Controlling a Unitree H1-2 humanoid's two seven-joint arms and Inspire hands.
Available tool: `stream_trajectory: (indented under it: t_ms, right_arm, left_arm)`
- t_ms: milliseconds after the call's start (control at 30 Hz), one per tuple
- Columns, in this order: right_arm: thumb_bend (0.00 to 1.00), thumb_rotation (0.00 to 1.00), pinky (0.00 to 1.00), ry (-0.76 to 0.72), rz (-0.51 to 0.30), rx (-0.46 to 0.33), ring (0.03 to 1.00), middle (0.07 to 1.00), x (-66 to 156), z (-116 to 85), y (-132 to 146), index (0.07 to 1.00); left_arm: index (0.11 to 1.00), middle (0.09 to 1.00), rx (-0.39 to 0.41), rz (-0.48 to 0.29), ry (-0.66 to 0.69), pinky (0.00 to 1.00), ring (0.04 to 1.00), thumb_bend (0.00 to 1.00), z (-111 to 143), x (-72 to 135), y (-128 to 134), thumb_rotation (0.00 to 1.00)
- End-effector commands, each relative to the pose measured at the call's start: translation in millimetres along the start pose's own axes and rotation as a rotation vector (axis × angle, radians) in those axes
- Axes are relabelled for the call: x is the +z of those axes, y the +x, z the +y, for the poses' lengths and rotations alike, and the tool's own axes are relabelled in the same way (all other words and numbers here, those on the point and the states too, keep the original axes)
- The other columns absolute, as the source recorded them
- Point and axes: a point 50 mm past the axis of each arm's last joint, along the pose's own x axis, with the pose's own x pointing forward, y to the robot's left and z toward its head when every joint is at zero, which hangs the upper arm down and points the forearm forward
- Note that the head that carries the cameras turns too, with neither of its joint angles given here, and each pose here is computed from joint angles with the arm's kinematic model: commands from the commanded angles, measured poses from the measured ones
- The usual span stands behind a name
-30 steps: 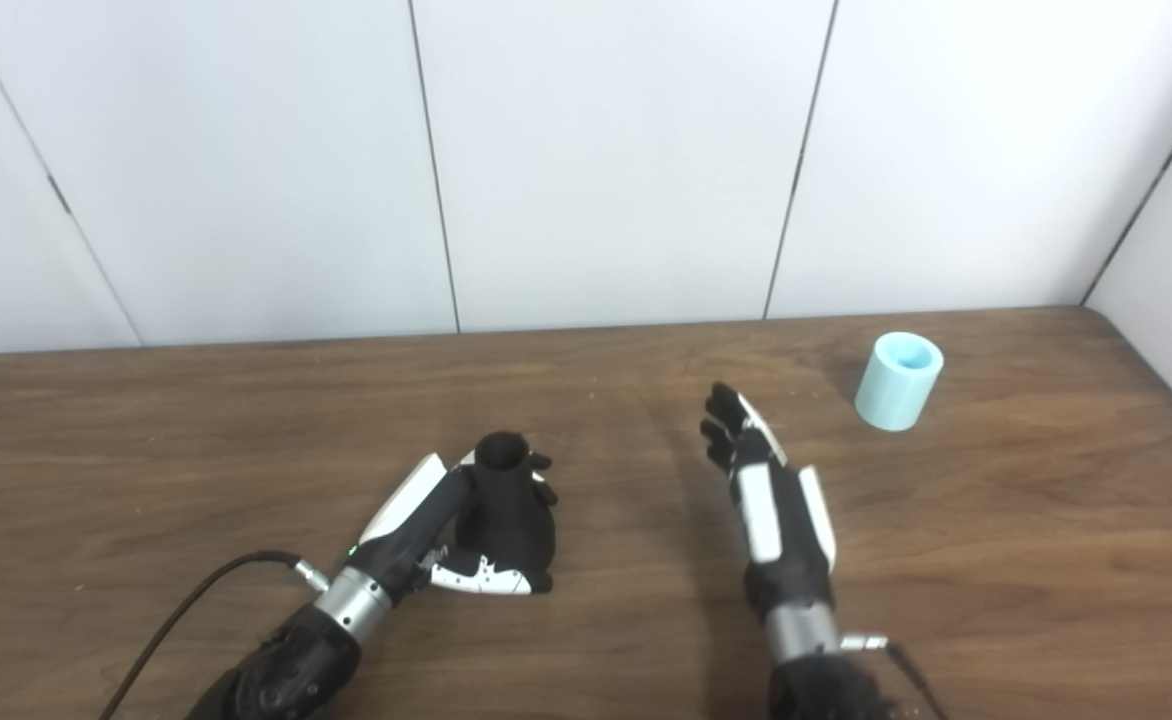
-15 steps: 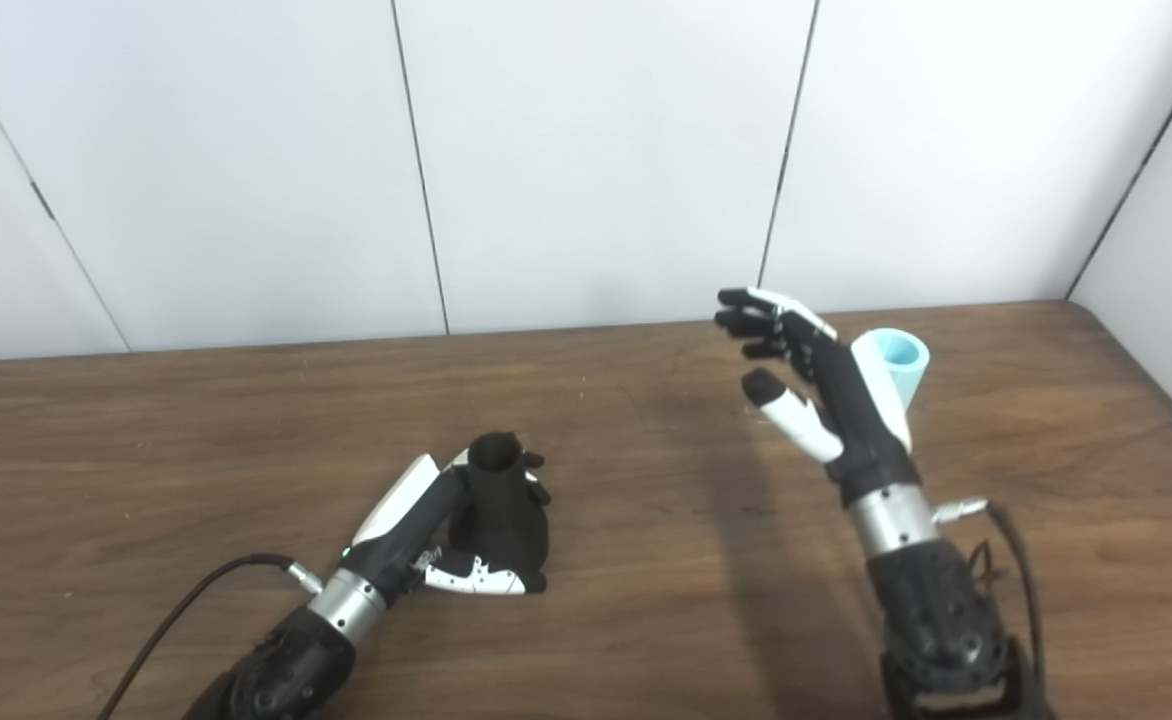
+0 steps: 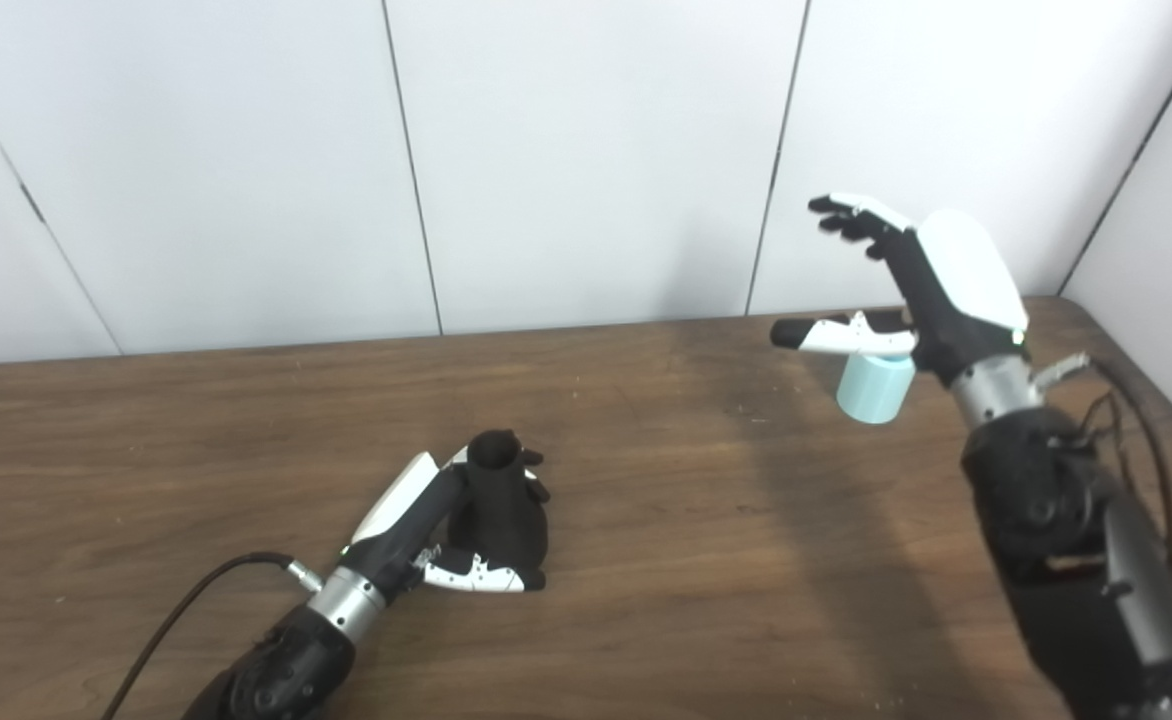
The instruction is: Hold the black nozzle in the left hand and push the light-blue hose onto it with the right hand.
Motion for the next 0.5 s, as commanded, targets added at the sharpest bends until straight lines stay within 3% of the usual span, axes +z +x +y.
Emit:
stream_trajectory:
  t_ms: [0, 33, 133, 233, 267, 333, 467]
  right_arm:
    - [1.0, 0.65, 0.74, -0.04, -0.029, -0.041, 0.835, 0.835, 7, -21, 12, 0.841]
    - [1.0, 0.64, 0.74, -0.08, -0.022, -0.026, 0.837, 0.837, 5, -26, 17, 0.842]
    - [1.0, 0.49, 0.74, -0.182, 0.02, 0.027, 0.867, 0.873, -1, -41, 29, 0.865]
    - [1.0, 0.46, 0.73, -0.213, 0.051, 0.075, 0.876, 0.883, -6, -45, 36, 0.872]
    - [1.0, 0.34, 0.73, -0.234, 0.068, 0.106, 0.902, 0.918, -10, -47, 41, 0.887]
    - [1.0, 0.21, 0.74, -0.267, 0.09, 0.155, 0.926, 0.942, -18, -52, 51, 0.892]
    - [1.0, 0.17, 0.81, -0.295, 0.109, 0.204, 0.943, 0.952, -24, -53, 61, 0.895]
  left_arm:
    - [0.483, 0.82, -0.099, 0.126, -0.027, 1.0, 0.976, 0.52, -43, -28, -33, 0.07]
    - [0.483, 0.82, -0.099, 0.126, -0.026, 1.0, 0.976, 0.52, -43, -29, -33, 0.07]
    - [0.483, 0.82, -0.1, 0.126, -0.023, 1.0, 0.976, 0.52, -42, -28, -32, 0.07]
    - [0.483, 0.82, -0.101, 0.126, -0.023, 1.0, 0.976, 0.52, -42, -28, -32, 0.07]
    - [0.483, 0.82, -0.101, 0.127, -0.023, 1.0, 0.976, 0.52, -43, -28, -32, 0.07]
    - [0.483, 0.82, -0.103, 0.128, -0.021, 1.0, 0.976, 0.52, -44, -27, -32, 0.07]
    - [0.483, 0.821, -0.104, 0.13, -0.019, 1.0, 0.976, 0.52, -45, -26, -31, 0.07]
